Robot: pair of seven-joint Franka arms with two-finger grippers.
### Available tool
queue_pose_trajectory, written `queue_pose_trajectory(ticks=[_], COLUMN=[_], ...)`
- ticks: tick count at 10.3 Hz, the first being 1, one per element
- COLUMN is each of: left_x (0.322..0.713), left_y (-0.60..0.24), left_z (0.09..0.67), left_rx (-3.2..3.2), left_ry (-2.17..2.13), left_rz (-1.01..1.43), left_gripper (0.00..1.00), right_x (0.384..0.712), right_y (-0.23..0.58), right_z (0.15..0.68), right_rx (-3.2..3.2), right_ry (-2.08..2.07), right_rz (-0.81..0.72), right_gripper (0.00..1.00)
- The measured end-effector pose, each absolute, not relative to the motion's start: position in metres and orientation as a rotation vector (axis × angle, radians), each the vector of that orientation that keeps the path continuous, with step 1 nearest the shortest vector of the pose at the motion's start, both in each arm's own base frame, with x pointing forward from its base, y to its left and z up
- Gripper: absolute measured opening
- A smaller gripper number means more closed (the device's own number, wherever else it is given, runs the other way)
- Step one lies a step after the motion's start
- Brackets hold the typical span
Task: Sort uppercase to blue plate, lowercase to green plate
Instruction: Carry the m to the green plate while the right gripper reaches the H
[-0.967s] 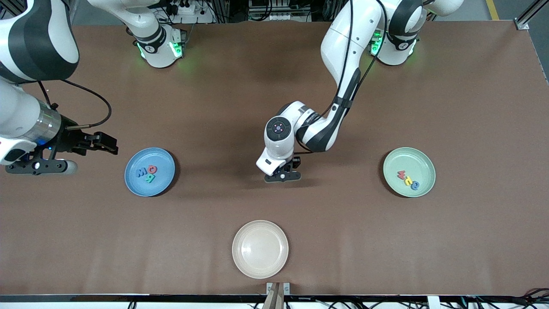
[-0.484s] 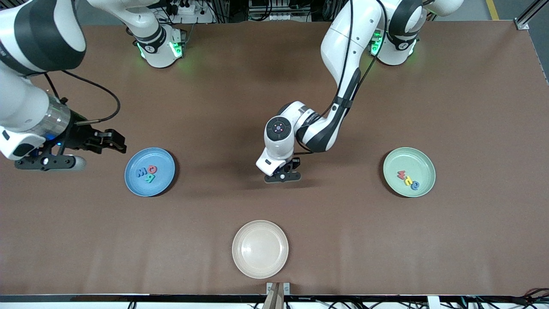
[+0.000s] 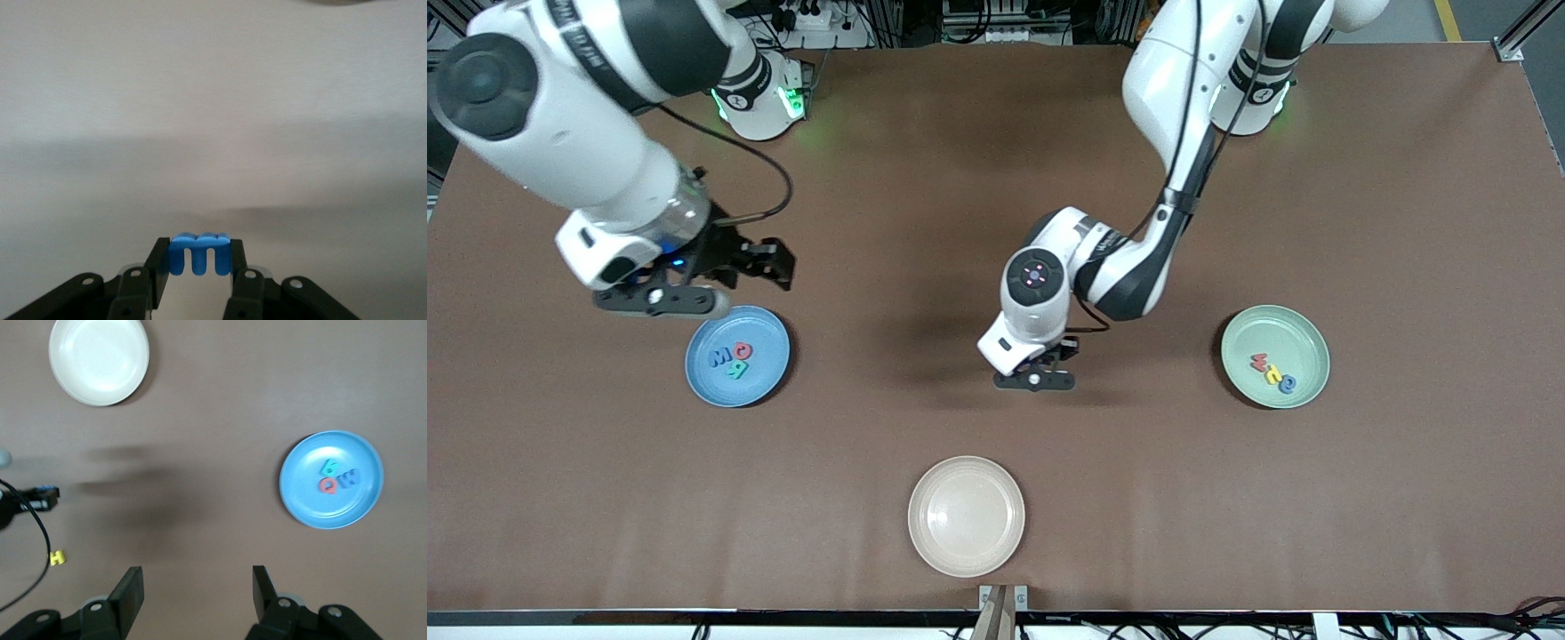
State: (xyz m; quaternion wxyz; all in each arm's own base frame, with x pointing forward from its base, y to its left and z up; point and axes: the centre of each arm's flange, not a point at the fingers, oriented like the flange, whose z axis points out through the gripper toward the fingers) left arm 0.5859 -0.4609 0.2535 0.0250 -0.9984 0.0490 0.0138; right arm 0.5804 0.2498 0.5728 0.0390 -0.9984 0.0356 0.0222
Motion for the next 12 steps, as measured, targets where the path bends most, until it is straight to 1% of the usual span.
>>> queue_pose_trajectory(ticks=[1, 2, 3, 6, 9, 12], left_x=[0.596, 0.607, 0.619, 0.641, 0.640, 0.627], left_y=[-0.436, -0.408, -0.371, -0.241, -0.142, -0.087], left_z=[0.261, 0.266, 0.271, 0.295, 0.302, 0.262], left_rx=[-3.071, -3.056, -3.040, -3.022, -3.007, -3.016], left_ry=[0.204, 0.261, 0.326, 0.497, 0.629, 0.664], left_rz=[0.089, 0.114, 0.136, 0.209, 0.259, 0.215], left_gripper=[0.40, 0.40, 0.40, 0.40, 0.40, 0.40], right_x=[0.572, 0.564, 0.554, 0.522, 0.489, 0.454], right_y=[0.278, 0.309, 0.345, 0.438, 0.522, 0.581], right_z=[0.567, 0.558, 0.544, 0.487, 0.405, 0.302], right_rx=[-3.061, -3.056, -3.053, -3.050, -3.036, -3.099], right_ry=[0.113, 0.108, 0.083, 0.071, 0.159, 0.157], right_rz=[0.070, 0.058, 0.054, 0.055, -0.004, -0.075], right_gripper=[0.75, 0.78, 0.84, 0.84, 0.86, 0.87])
